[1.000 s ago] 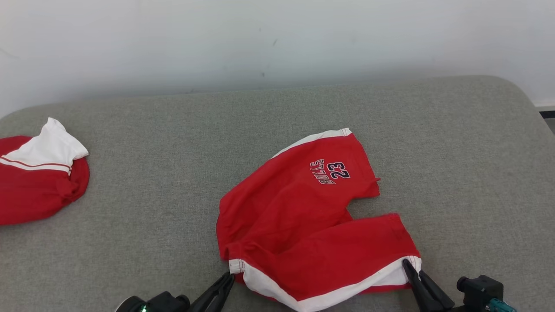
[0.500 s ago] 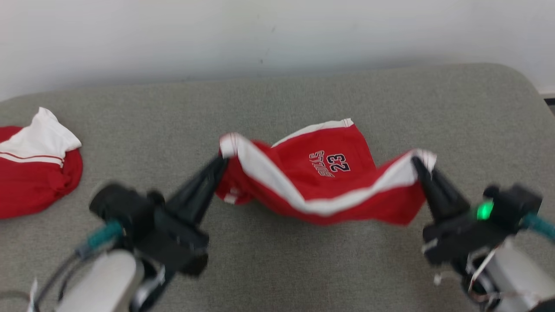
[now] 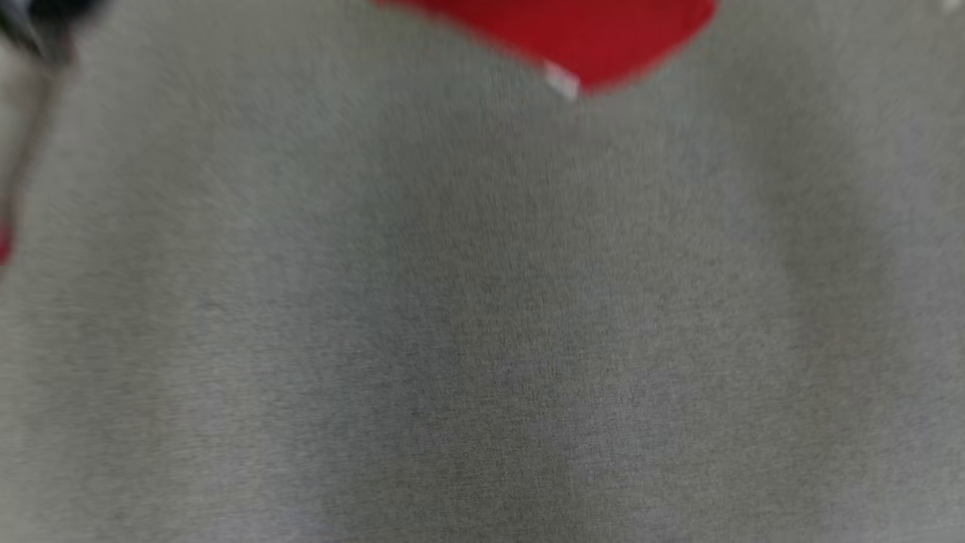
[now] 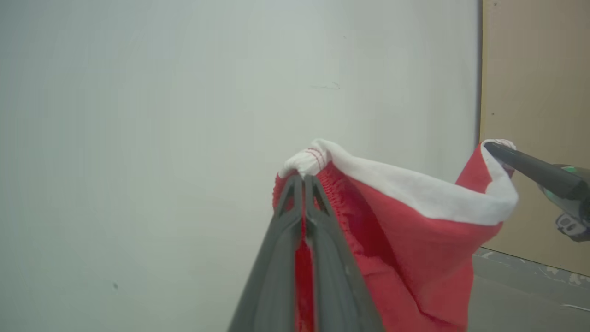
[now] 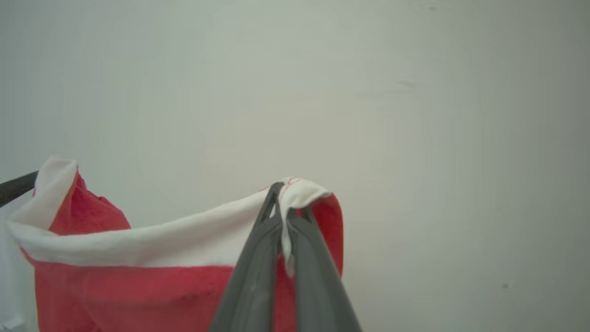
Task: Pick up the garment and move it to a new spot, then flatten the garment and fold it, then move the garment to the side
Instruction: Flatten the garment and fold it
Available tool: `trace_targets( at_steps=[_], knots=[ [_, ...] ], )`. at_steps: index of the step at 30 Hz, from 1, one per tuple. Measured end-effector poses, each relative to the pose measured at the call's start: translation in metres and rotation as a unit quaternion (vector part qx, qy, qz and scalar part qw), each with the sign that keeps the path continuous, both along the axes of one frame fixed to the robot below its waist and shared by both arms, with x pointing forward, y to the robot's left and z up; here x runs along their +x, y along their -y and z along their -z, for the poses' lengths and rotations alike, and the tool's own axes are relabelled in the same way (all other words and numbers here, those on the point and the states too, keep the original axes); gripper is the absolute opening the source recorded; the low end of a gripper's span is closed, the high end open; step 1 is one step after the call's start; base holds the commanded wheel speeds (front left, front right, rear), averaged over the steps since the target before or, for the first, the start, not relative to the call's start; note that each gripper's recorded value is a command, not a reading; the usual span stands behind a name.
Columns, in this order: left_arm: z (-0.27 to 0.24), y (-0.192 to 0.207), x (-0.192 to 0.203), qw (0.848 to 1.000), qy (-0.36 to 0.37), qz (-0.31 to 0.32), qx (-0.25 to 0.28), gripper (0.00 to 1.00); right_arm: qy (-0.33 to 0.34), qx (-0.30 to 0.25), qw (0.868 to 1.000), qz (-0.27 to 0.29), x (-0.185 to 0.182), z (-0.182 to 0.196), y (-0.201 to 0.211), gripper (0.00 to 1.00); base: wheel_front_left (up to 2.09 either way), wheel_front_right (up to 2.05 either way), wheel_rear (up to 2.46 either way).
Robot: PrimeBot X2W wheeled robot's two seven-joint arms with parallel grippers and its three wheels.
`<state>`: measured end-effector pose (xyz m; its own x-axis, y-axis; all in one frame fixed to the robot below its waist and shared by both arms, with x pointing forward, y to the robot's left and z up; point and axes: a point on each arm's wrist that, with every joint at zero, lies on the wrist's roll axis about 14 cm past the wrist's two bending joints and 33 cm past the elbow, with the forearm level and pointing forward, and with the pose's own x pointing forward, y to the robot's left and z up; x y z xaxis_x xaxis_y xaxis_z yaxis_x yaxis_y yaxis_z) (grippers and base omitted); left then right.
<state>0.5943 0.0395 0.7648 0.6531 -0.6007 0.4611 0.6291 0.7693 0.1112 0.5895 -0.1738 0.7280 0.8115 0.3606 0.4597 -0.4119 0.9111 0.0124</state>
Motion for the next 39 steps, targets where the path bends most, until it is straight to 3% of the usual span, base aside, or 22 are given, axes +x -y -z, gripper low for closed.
trace_targets(
  at_steps=[5,11,22,26,30,35,39],
  knots=[
    [-0.022,0.011,0.056,1.000,0.027,-0.009,0.002,0.00,0.027,0.013,0.999,0.024,0.059,-0.035,0.012,0.00,0.00,0.00,0.00],
    [-0.010,0.022,0.100,1.000,0.011,-0.009,-0.018,0.00,0.015,-0.009,0.998,0.058,0.101,-0.025,0.023,0.00,0.00,0.00,0.00],
    [0.083,0.040,0.139,0.998,-0.063,0.014,-0.024,0.00,-0.063,-0.025,0.996,0.062,0.136,0.062,0.024,0.00,0.00,0.00,0.00],
    [0.133,0.037,0.132,0.994,-0.100,0.026,-0.022,0.00,-0.107,-0.026,0.993,0.045,0.125,0.108,0.020,0.00,0.00,0.00,0.00],
    [0.185,0.034,0.104,0.987,-0.150,0.047,-0.019,0.00,-0.157,-0.033,0.987,0.027,0.093,0.153,0.023,0.00,0.00,0.00,0.00],
    [0.214,0.035,0.040,0.977,-0.197,0.066,-0.055,0.00,-0.223,-0.035,0.974,0.019,0.027,0.205,0.036,0.00,0.00,0.00,0.00],
    [0.249,0.035,-0.031,0.965,-0.246,0.071,-0.055,0.00,-0.266,-0.015,0.964,0.012,-0.030,0.231,0.037,0.00,0.00,0.00,0.00]
  ],
)
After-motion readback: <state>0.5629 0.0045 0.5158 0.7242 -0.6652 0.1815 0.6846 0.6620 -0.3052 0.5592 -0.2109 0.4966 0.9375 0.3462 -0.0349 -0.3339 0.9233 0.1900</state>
